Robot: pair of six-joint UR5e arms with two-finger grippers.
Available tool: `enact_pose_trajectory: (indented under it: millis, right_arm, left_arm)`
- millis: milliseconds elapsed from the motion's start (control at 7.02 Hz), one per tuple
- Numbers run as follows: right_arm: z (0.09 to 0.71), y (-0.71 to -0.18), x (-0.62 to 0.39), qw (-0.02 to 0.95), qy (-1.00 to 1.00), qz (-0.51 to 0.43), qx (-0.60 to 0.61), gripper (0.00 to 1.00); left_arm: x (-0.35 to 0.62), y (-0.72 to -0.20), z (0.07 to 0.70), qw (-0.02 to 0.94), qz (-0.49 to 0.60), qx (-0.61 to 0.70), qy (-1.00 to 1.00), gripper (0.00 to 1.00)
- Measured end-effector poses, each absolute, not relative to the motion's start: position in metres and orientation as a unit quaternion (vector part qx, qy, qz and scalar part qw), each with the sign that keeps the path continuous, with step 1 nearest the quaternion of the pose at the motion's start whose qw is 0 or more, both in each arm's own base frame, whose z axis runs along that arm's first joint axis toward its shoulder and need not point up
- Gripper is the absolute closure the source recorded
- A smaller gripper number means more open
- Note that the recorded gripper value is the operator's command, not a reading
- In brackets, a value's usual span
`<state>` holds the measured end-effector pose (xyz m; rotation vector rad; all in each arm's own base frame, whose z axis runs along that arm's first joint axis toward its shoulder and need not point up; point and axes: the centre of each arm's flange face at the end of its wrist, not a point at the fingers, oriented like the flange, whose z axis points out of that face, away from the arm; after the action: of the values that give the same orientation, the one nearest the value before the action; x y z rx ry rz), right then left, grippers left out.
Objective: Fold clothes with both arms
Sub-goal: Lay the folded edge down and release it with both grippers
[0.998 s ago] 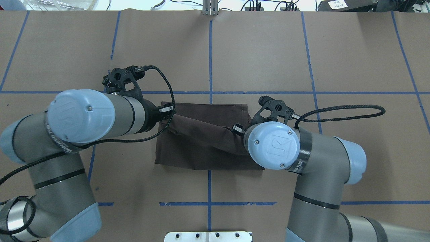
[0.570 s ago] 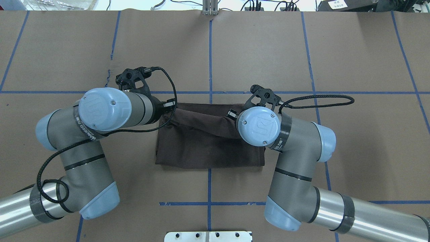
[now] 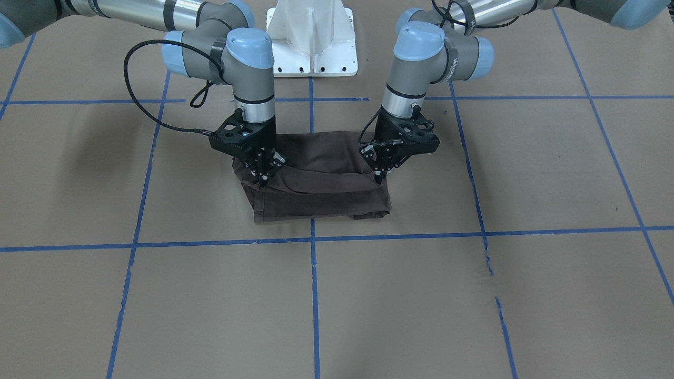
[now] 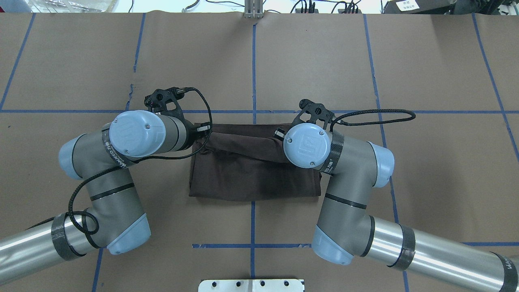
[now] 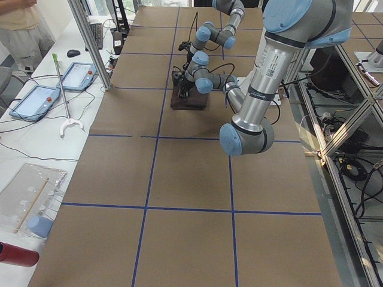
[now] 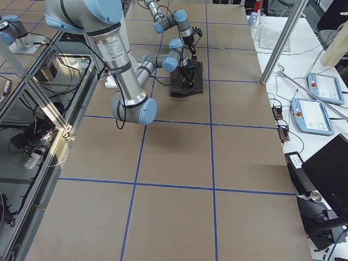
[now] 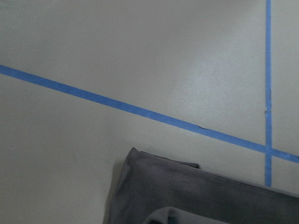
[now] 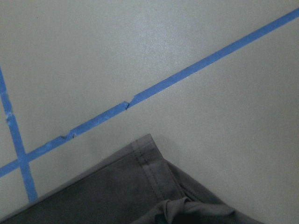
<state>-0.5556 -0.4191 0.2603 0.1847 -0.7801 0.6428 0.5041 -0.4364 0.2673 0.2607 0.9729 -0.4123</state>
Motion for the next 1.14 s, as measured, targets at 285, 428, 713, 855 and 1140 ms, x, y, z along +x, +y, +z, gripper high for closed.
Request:
enact_pose_trajectory:
  millis: [285, 428, 713, 855, 1140]
  right_arm:
    - [0.262, -0.422, -0.554, 0.873, -0.371, 0.304, 0.089, 1.00]
    - [0.262, -0.423, -0.553, 0.874, -0.371, 0.302, 0.090, 0.39]
    - [0.262, -0.427, -0.551, 0.881, -0.368, 0.279, 0.099, 0.00]
    - [0.260, -0.428, -0.548, 0.886, -0.369, 0.261, 0.105, 0.00]
    - [0.241, -0.430, -0.541, 0.889, -0.386, 0.225, 0.096, 0.00]
  left_arm:
    - [0.505, -0.437, 0.269, 0.855, -0.195, 0.124, 0.464, 0.83]
    - [0.505, -0.437, 0.268, 0.855, -0.195, 0.125, 0.464, 0.01]
    - [0.503, -0.436, 0.266, 0.858, -0.175, 0.136, 0.463, 0.00]
    - [0.496, -0.436, 0.261, 0.860, -0.150, 0.152, 0.464, 0.00]
    - [0.475, -0.444, 0.254, 0.862, -0.099, 0.192, 0.459, 0.00]
